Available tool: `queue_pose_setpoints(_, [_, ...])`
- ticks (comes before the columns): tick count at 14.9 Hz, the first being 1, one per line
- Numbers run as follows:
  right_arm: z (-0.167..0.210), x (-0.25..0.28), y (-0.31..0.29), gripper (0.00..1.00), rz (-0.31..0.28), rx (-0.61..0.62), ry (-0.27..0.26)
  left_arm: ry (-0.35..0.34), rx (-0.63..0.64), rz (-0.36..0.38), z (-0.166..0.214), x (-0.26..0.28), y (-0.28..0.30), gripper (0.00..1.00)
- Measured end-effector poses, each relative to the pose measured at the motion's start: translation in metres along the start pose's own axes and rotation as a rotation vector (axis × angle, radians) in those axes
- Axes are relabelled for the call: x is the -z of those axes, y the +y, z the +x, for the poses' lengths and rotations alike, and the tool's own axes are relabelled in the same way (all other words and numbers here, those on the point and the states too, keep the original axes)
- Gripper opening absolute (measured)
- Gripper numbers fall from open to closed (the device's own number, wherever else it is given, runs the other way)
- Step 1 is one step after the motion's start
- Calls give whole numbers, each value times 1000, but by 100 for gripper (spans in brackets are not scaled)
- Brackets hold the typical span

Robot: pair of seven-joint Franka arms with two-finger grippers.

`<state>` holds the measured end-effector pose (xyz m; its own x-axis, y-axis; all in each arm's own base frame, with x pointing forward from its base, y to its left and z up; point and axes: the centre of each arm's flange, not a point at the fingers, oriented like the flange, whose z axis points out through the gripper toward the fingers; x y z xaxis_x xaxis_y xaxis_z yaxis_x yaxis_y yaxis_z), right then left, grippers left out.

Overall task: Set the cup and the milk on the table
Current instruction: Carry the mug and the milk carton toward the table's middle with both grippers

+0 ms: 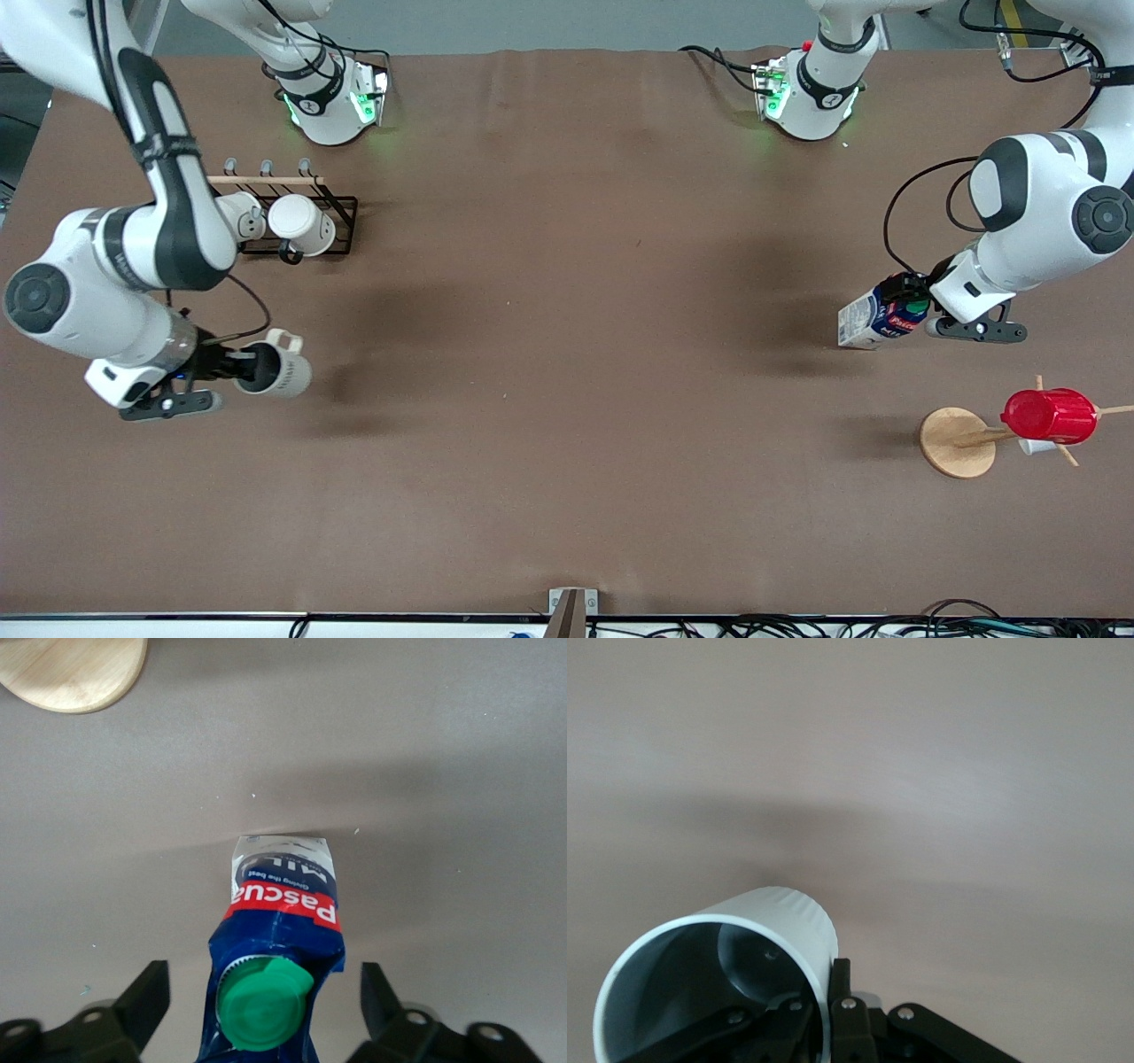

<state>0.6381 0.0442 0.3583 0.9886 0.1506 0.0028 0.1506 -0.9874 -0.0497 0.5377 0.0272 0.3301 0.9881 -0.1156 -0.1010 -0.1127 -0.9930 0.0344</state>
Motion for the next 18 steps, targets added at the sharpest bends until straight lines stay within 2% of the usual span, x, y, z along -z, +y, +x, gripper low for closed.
queue_pose_setpoints(4, [0,12,-146,4,64,26,27,3,0,1,0,0,0,51])
queue_pose_setpoints(5, [-3,17,-179,4,80,32,44,5,0,1,1,0,0,44])
queue_pose_setpoints(6, [-6,21,-211,4,90,36,64,8,0,1,1,1,0,32])
queue_pose_setpoints(8, [-19,14,-273,4,72,51,93,15,0,3,2,3,0,19])
queue_pose_setpoints(11, [-46,-29,-358,4,16,49,121,47,-6,8,5,19,2,14])
queue_pose_setpoints(13, [-64,-66,-398,4,-10,60,115,81,-30,14,9,37,15,14])
queue_pose_setpoints(15, [-75,-95,-428,4,-10,88,97,108,-71,18,15,52,37,14])
queue_pose_setpoints(18, [-79,-115,-451,4,-17,122,91,111,-105,14,21,69,77,16])
